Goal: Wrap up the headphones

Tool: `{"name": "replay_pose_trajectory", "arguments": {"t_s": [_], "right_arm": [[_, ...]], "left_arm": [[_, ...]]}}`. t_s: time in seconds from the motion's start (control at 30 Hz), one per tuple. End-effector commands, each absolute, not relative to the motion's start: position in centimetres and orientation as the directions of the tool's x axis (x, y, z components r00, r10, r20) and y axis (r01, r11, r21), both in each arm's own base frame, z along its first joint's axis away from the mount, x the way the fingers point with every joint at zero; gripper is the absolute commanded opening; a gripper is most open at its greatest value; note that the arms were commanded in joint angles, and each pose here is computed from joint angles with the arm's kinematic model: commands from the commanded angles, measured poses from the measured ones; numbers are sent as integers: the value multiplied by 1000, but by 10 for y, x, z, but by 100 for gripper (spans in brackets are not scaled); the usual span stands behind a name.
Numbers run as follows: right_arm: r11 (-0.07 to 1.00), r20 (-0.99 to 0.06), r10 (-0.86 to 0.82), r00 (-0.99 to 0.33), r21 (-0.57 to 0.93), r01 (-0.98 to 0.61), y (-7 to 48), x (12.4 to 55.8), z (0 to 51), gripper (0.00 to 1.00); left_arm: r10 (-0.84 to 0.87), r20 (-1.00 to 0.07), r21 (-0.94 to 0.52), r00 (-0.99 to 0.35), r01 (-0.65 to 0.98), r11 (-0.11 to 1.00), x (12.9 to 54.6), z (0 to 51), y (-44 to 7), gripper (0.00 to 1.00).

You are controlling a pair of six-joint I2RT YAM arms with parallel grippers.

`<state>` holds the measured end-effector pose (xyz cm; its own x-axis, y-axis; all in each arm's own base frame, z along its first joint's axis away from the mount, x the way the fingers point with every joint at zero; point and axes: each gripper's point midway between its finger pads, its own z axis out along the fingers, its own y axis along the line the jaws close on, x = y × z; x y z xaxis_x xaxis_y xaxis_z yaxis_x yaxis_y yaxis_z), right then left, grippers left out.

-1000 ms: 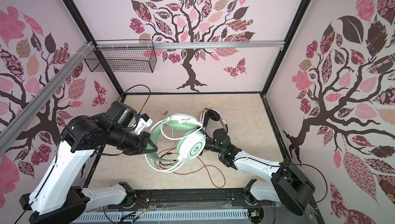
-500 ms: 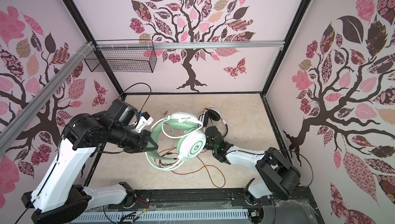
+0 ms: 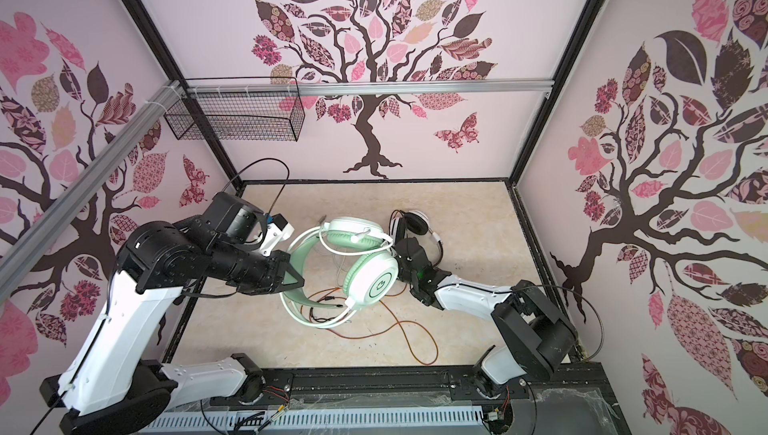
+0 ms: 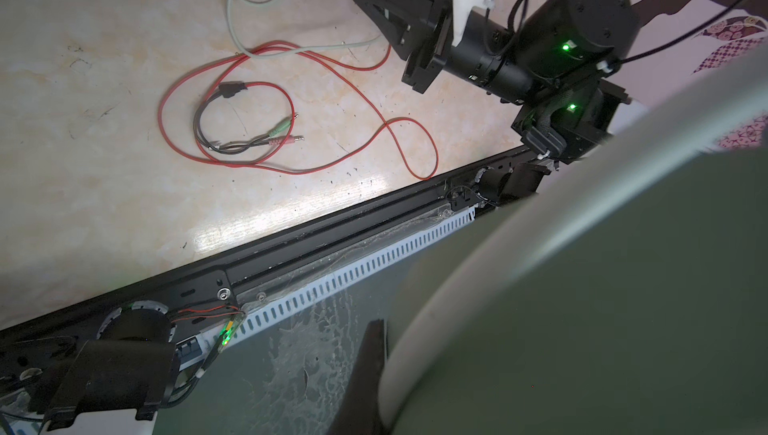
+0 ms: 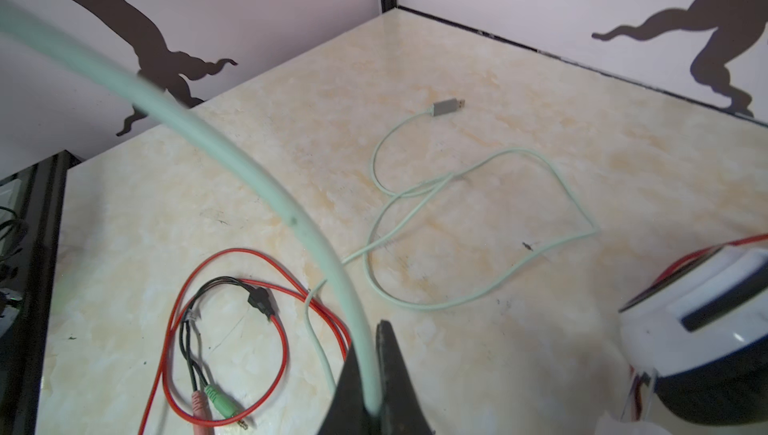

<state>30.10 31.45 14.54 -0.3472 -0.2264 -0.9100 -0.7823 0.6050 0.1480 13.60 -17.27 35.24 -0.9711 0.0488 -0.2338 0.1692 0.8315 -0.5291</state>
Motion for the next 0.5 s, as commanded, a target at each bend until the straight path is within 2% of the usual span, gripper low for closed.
{"name": "replay_pose_trajectory", "arguments": {"t_s": [0.0, 0.23, 0.47], "right_arm": [[645, -871, -240, -428, 186, -741, 310, 302, 123, 0], [637, -871, -219, -441, 214, -740, 300, 285, 125, 0], [625, -890, -178, -420, 227, -747, 292, 252, 161, 0]], "left_arm": [[43, -246, -598, -968, 186, 780, 122, 374, -173, 0], [-63, -328, -646, -943, 175, 743, 144, 385, -179, 0], [-163, -451, -611, -878, 170, 773, 181, 378, -176, 0]]}}
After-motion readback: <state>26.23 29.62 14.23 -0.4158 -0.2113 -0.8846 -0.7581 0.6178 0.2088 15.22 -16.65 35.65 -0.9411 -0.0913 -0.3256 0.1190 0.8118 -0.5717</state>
